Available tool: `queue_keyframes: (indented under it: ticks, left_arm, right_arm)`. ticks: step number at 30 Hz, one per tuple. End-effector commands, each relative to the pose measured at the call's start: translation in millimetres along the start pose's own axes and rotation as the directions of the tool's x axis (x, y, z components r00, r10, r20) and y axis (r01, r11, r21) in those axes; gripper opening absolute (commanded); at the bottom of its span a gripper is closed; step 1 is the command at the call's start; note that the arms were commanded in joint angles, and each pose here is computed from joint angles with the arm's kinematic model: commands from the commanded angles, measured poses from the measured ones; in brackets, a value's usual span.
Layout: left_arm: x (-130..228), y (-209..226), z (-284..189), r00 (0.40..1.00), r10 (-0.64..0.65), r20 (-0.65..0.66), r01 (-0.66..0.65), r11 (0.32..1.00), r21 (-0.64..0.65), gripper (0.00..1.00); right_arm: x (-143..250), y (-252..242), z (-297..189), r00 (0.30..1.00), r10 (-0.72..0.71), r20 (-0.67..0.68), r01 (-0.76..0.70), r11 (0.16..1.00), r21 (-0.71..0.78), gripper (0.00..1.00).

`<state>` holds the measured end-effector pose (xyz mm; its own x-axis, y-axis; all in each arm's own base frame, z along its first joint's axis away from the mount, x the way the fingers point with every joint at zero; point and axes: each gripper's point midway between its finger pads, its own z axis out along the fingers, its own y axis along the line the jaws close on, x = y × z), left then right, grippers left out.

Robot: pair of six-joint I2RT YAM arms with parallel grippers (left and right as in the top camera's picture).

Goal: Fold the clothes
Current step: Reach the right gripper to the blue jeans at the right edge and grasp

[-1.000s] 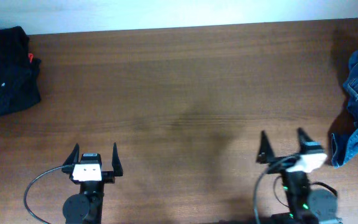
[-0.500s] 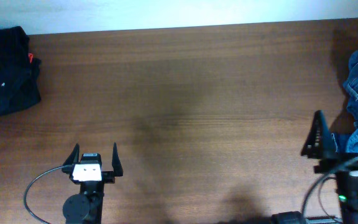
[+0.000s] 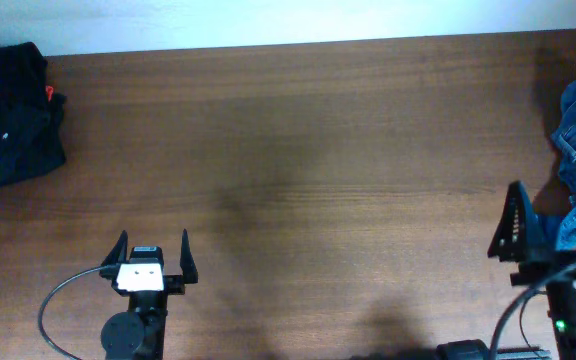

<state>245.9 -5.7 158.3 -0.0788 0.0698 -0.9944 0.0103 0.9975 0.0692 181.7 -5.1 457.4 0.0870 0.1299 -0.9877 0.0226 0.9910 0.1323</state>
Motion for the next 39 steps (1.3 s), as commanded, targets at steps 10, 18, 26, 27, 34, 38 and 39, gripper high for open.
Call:
queue_keyframes:
  ticks: [10, 18, 26, 27, 34, 38, 39]
  left_arm:
    - [1, -1, 0, 1.0, 0.02, 0.003, -0.02, 1.0, 0.004, 0.99]
    - [1, -1, 0, 1.0, 0.02, 0.003, -0.02, 1.0, 0.004, 0.99]
    - [1, -1, 0, 1.0, 0.02, 0.003, -0.02, 1.0, 0.004, 0.99]
    - [1, -1, 0, 1.0, 0.02, 0.003, -0.02, 1.0, 0.004, 0.99]
    - [1, -1, 0, 1.0, 0.02, 0.003, -0.02, 1.0, 0.004, 0.99]
    - [1, -1, 0, 1.0, 0.02, 0.003, -0.02, 1.0, 0.004, 0.99]
    - [1, -1, 0, 1.0, 0.02, 0.003, -0.02, 1.0, 0.004, 0.99]
  right_arm:
    - [18, -57, 73, 0.943, 0.232, -0.237, -0.11, 0.892, 0.438, 0.85]
    - [23, -115, 124, 0.859, 0.381, -0.341, -0.132, 0.809, 0.572, 0.94]
    - [81, -222, 157, 0.67, 0.658, -0.345, -0.365, 0.695, 0.619, 0.82]
    - [89, -240, 156, 0.652, 0.683, -0.33, -0.373, 0.668, 0.644, 0.82]
    - [141, -332, 138, 0.559, 0.799, -0.224, -0.385, 0.489, 0.783, 0.82]
    - [165, -361, 141, 0.517, 0.841, -0.16, -0.415, 0.409, 0.813, 0.82]
    - [170, -366, 143, 0.515, 0.842, -0.158, -0.415, 0.407, 0.814, 0.82]
